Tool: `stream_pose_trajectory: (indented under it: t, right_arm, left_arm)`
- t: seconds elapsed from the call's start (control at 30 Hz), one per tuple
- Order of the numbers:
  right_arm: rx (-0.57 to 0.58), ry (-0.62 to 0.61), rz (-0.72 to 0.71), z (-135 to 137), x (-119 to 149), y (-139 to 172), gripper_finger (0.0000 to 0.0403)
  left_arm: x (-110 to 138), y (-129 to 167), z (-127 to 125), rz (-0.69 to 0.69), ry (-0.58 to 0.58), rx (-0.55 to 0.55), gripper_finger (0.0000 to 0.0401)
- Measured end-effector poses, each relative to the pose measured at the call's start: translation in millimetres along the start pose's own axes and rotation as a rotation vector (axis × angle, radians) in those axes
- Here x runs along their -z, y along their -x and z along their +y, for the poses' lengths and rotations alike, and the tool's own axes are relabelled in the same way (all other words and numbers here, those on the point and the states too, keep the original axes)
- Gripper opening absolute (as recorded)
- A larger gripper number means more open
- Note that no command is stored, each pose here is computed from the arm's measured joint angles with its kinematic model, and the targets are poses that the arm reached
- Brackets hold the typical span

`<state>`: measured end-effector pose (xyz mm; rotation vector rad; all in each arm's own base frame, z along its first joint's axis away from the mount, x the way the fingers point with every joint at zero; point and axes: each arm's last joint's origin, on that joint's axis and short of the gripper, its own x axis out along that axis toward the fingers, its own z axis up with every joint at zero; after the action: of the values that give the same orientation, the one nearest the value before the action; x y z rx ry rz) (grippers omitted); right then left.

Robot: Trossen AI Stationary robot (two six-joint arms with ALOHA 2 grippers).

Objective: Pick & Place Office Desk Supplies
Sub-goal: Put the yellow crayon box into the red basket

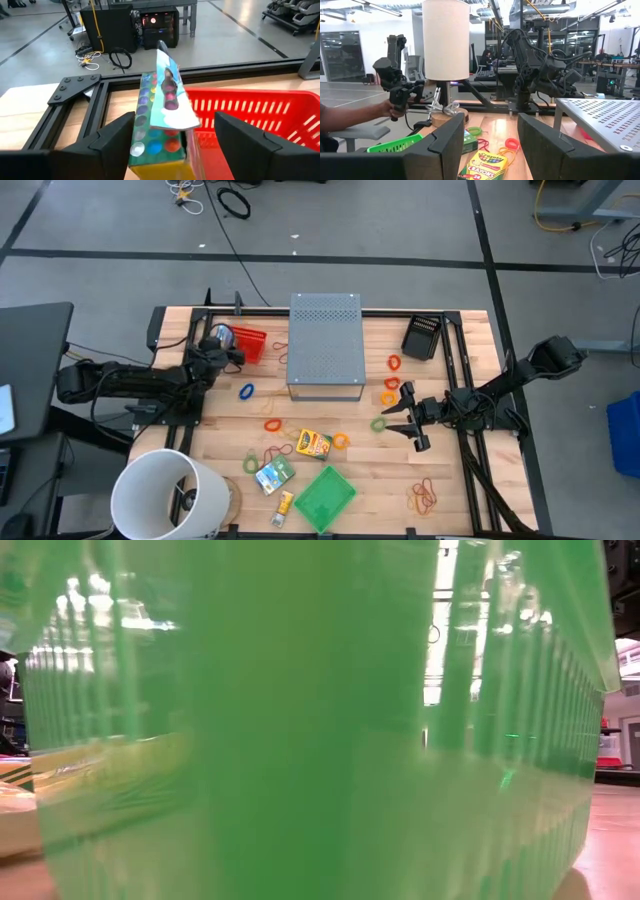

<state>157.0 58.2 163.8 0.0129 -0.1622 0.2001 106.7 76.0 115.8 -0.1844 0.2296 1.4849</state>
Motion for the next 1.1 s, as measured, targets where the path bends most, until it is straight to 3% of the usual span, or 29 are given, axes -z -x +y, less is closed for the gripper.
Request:
stream_pose_trajectory:
  t: [0.3,0.7,1.1]
  right_arm:
    - [-0.001,0.004,0.000,0,0,0,0.0190]
    - [0.003,0.008,0.000,0,0,0,0.0190]
    - [0.030,0.008,0.001,-1,0,0,0.0190]
  left_arm:
    - [-15,1,-7,-0.091,-0.030,0.073,0.0266]
    - [-38,8,-20,-0.263,-0.124,0.437,0.0264]
    - [-32,22,-34,-0.250,-0.242,1.172,0.0261]
